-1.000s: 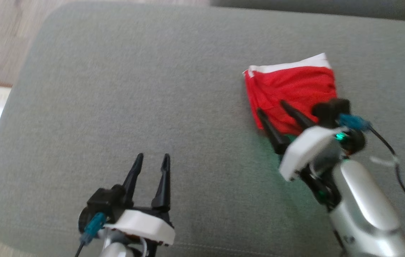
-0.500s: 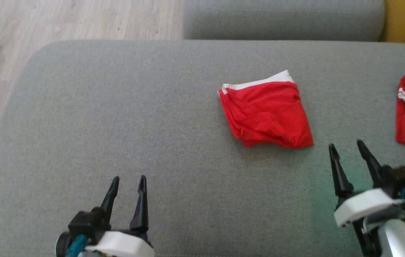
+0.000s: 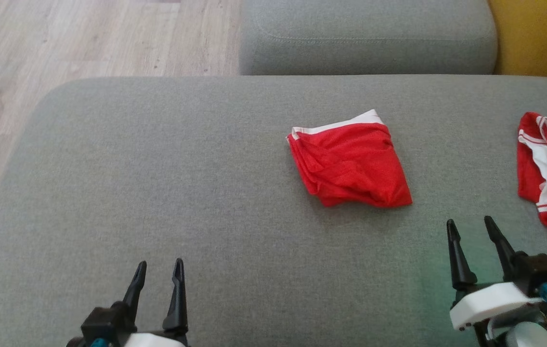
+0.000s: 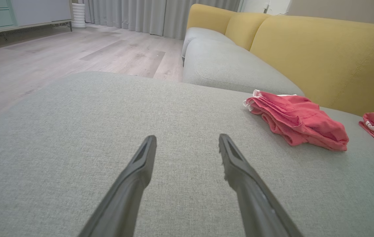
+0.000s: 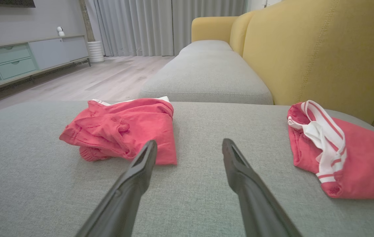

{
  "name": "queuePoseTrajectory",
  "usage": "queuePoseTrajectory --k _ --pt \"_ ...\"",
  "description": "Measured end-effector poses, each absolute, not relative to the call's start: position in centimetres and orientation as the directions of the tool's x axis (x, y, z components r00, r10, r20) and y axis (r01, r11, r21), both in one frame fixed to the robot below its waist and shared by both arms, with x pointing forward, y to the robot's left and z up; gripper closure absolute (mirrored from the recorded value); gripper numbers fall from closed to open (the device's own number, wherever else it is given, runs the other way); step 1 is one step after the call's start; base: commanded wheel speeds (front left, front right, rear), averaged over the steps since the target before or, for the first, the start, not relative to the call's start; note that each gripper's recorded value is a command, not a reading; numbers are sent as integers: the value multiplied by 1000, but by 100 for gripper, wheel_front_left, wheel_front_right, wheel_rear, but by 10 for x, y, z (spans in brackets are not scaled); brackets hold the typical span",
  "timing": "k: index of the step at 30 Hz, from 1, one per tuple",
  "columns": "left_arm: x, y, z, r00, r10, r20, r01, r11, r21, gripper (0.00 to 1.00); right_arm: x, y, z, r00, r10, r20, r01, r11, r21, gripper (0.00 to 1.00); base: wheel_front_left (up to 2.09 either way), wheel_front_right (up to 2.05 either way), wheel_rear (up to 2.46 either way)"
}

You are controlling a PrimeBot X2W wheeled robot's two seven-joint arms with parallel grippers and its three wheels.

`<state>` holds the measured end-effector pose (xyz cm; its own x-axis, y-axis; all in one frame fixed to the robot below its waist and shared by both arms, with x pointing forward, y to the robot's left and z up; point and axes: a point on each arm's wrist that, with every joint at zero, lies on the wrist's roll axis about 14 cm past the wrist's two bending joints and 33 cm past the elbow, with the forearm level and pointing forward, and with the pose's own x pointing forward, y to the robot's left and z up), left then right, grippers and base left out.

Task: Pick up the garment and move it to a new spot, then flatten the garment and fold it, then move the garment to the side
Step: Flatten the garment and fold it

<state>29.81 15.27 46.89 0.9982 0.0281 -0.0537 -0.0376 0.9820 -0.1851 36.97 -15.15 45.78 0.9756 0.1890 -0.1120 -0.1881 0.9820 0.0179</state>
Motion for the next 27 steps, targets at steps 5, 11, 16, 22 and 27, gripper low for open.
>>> queuePoseTrajectory --k 5,11,16,22,27 --pt "299 155 466 997 34 -66 -45 981 -187 0 381 -135 456 962 240 -128 -240 971 18 76 0 0 0" --pt "314 162 464 996 54 -75 -66 984 -165 0 440 -113 471 937 323 -134 -330 944 -28 100 0 0 0" --pt "323 175 462 993 89 -82 -101 983 -151 0 472 -95 444 896 369 -246 -394 917 -59 100 0 0 0" --pt "323 190 459 986 136 -99 -149 980 -136 0 477 -76 403 833 414 -367 -466 883 -62 100 0 0 0" --pt "322 195 454 981 154 -114 -168 977 -129 0 477 -66 384 806 434 -402 -490 871 -42 100 0 0 0"
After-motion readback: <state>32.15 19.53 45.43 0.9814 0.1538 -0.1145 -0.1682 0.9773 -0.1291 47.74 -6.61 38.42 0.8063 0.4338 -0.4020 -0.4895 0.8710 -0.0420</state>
